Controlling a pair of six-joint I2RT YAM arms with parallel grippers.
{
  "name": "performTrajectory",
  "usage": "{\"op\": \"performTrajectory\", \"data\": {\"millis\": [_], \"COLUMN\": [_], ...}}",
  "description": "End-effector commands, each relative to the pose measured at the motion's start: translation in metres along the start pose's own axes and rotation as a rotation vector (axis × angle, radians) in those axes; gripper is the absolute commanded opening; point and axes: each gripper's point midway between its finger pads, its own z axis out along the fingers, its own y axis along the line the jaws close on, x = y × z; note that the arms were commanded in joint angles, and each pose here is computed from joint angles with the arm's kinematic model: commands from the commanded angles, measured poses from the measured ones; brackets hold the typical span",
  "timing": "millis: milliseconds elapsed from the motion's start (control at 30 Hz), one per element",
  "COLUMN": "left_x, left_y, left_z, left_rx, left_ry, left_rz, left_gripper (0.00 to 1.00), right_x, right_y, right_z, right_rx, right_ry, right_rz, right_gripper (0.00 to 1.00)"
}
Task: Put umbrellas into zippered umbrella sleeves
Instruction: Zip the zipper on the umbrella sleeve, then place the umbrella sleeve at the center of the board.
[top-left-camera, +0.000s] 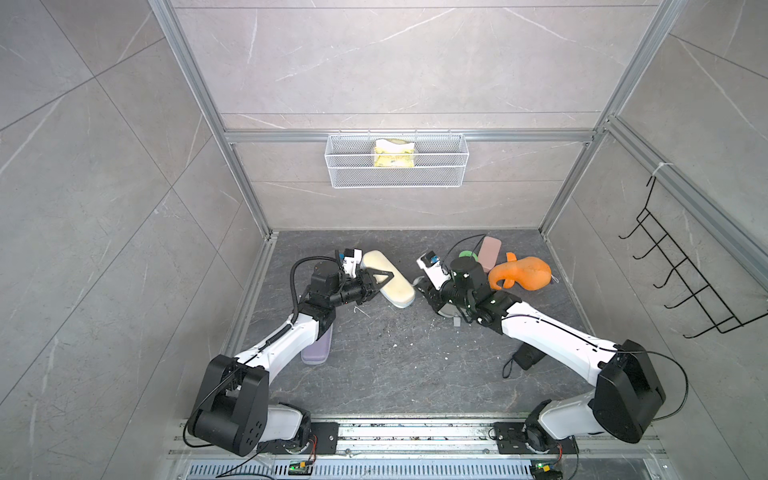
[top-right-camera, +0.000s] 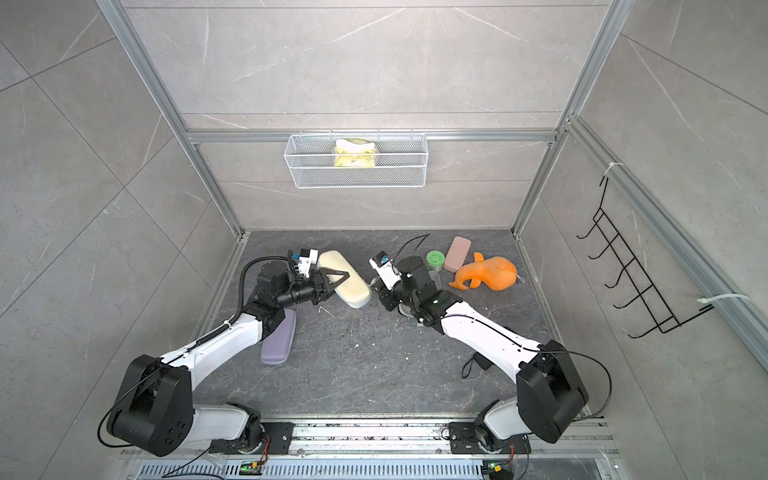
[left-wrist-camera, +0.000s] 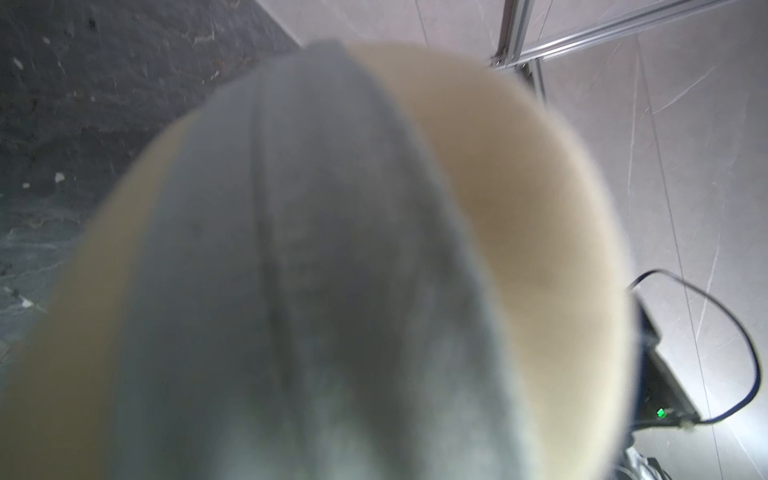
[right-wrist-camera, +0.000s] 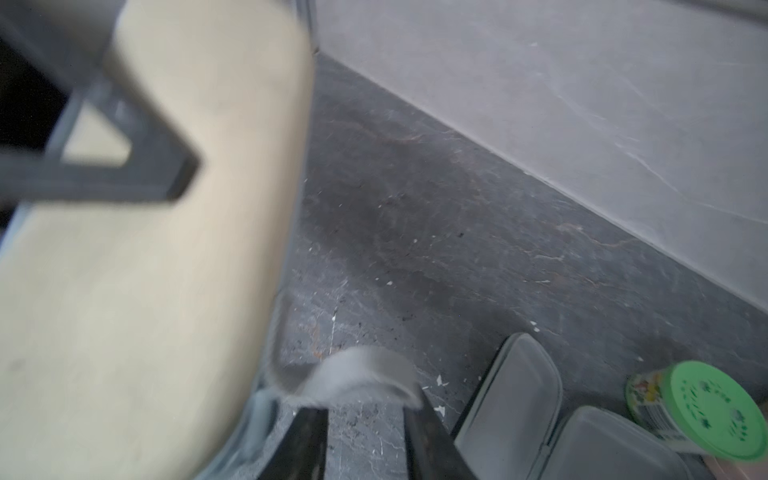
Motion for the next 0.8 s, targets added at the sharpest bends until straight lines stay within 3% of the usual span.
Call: {"op": "performTrajectory", "data": {"millis": [0,67,167,267,367,500,567,633,767], "left_x": [0.002,0.0,0.004,0.013,0.031,0.053,0.06,0.066,0.074], "left_y": [-0.015,-0.011,0.003,0.044,0.085,0.11,0.119,0.13,0.159], "left_z": [-0.008,-0.008,-0.002,0.008,0.023,0.04,0.043,0.04,0.019], "left_rx": [0.067,0.059,0.036,-0.057,-0.125,-0.169,-0.199,-0.252,-0.453], "left_ry": [0.062,0.064,0.094,0.136,0.193,0.27,0.303,0.328,0.358], "left_rz": [0.108,0.128,0.154,0.119,0.05,-0.001,-0.03,-0.053,-0.087], "left_gripper": [0.0,0.0,0.0,0.05,0.07,0.11,0.19,0.34,0.61], "right_x": [0.002,0.017,0.017,0.025,0.045,0.07,0.086,0.1,0.124], "right_y": [-0.033,-0.044,-0.016,0.017,0.023,0.028,0.032,0.038,0.054], "right_z": [-0.017,-0.029,-0.036,-0.024,-0.003,0.019,0.03,0.042,0.061], "right_rx": [0.153,0.148,-0.063,-0.261,-0.284,-0.271,-0.238,-0.216,-0.196], "right_ry": [0.091,0.138,0.114,0.172,0.213,0.303,0.38,0.436,0.52], "right_rz": [0.075,0.184,0.335,0.495,0.623,0.732,0.767,0.777,0.755], "right_gripper": [0.49,0.54,0.63,0.71,0.71,0.7,0.7,0.71,0.72]}}
